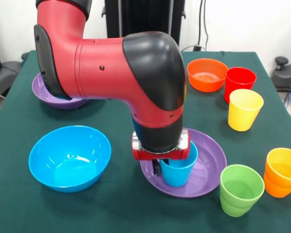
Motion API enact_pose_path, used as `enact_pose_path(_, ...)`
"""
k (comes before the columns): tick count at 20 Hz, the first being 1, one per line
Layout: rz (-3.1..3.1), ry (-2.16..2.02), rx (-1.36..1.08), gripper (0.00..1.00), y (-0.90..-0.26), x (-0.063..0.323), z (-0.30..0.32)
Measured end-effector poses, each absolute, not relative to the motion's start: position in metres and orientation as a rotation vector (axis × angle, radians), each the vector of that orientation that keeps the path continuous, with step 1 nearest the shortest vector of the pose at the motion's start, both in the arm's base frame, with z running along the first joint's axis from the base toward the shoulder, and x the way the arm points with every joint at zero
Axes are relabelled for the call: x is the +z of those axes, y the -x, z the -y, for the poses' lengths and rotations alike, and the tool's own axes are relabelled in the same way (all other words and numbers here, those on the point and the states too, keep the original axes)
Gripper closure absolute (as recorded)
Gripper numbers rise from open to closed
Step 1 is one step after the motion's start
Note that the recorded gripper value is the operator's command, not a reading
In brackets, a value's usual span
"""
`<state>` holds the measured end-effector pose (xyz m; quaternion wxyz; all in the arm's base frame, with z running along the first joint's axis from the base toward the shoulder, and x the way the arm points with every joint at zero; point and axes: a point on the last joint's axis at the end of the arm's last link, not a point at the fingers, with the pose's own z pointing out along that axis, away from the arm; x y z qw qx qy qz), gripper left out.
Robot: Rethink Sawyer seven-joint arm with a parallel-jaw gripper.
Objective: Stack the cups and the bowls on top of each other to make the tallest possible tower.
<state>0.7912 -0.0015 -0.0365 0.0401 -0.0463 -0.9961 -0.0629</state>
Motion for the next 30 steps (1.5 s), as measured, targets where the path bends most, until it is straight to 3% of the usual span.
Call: enact_pose_path(30, 2.993, 0.013, -0.153, 1.00, -0.711, -0.025, -0.016)
